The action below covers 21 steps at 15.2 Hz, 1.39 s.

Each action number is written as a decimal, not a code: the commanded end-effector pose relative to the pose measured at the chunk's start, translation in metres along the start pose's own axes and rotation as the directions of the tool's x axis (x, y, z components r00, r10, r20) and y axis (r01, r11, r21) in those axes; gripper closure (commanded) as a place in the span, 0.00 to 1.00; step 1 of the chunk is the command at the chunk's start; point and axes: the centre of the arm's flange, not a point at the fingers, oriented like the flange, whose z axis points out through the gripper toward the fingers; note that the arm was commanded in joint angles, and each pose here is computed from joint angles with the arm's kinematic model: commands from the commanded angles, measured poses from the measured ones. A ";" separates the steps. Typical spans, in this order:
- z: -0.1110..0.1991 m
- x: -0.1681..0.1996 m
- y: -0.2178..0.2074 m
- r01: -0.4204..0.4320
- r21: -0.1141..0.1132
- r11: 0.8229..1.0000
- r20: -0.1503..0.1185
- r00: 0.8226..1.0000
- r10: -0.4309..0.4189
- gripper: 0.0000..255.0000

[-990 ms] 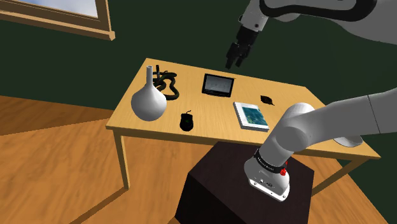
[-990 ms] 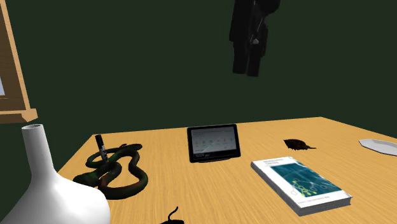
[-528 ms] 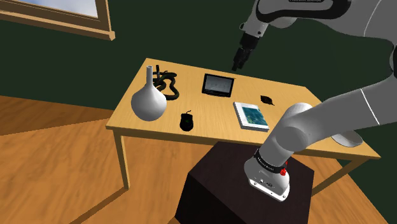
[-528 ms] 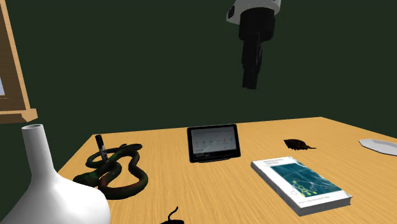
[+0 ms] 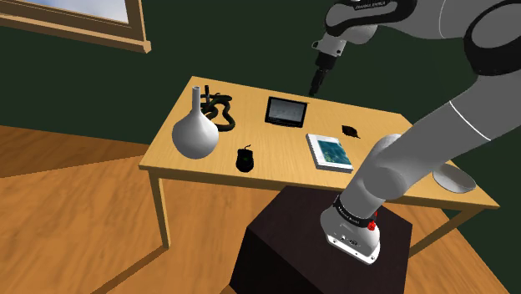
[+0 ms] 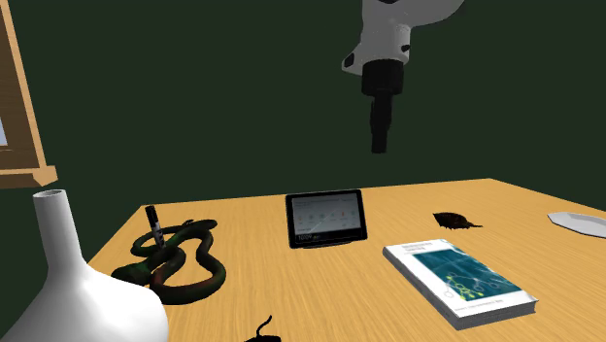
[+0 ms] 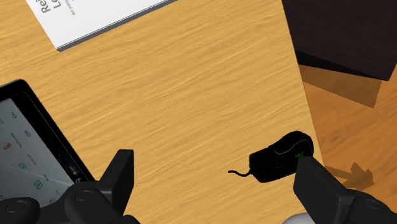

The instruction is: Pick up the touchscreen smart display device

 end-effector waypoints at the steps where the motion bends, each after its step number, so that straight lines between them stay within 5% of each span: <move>1: 0.006 0.003 0.028 0.043 0.013 0.999 0.013 0.999 -0.043 0.00; 10: 0.044 0.032 0.147 0.212 0.084 0.974 0.061 0.974 -0.218 0.00; 21: 0.099 0.086 0.271 0.389 0.173 0.905 0.099 0.907 -0.409 0.00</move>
